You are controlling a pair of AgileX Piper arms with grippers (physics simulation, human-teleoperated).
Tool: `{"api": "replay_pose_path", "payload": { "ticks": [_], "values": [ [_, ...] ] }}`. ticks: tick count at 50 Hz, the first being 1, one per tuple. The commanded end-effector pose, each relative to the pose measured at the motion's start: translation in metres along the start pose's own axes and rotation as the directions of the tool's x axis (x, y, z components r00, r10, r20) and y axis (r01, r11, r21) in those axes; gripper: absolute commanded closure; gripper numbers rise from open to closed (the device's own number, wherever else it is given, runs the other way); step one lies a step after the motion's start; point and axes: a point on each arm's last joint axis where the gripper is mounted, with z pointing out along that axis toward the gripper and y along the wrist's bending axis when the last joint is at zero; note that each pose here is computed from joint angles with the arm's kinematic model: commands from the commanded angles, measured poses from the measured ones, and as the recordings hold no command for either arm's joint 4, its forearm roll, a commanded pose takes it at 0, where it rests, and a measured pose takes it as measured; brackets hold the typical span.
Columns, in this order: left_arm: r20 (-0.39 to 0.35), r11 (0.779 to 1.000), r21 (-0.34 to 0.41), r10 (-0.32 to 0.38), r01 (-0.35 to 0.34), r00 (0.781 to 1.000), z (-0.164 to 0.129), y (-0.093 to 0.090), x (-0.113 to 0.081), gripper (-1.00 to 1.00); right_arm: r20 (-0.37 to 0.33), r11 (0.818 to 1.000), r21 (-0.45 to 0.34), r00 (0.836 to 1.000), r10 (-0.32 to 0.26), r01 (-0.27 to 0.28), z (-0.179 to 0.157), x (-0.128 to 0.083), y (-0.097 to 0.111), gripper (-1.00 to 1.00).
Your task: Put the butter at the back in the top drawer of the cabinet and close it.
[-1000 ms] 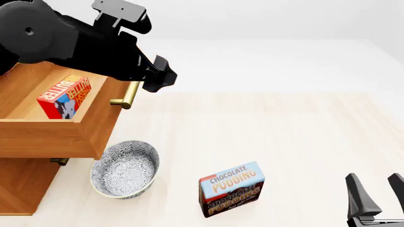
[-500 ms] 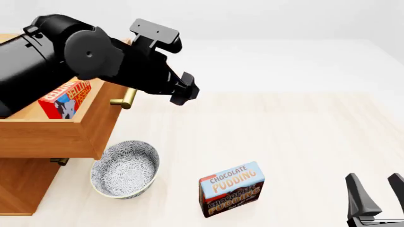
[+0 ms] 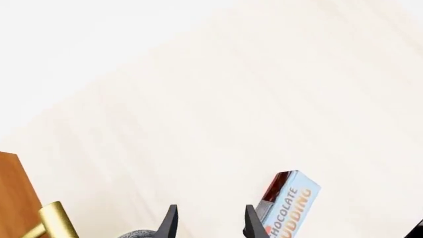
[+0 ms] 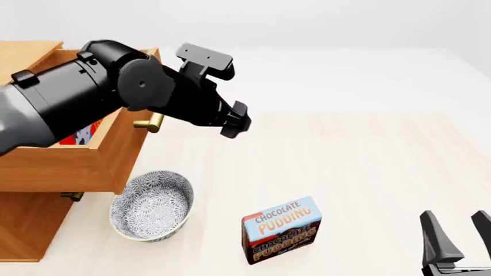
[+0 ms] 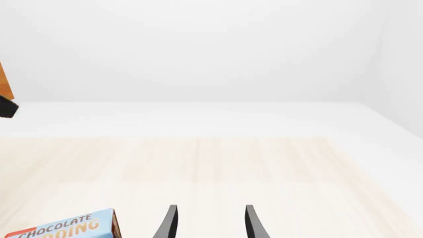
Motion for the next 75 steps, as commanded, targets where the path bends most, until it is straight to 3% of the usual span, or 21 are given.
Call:
{"api": "replay_pose_path", "payload": {
  "ticks": [1, 45, 75],
  "values": [
    [-0.014, 1.0, -0.005, -0.022, 0.022, 1.0, 0.015, 0.002, 0.003, -1.0, 0.0, 1.0, 0.0, 1.0, 0.0, 0.0, 0.0, 0.0, 0.0, -1.0],
    [-0.026, 0.995, -0.068, -0.068, 0.066, 0.997, 0.014, 0.033, 0.022, -1.0, 0.0, 1.0, 0.0, 1.0, 0.0, 0.0, 0.0, 0.0, 0.0, -1.0],
    [-0.028, 0.993, -0.091, -0.084, 0.081, 0.996, 0.01, 0.043, 0.028, -1.0, 0.0, 1.0, 0.0, 1.0, 0.0, 0.0, 0.0, 0.0, 0.0, -1.0]
  ]
}}
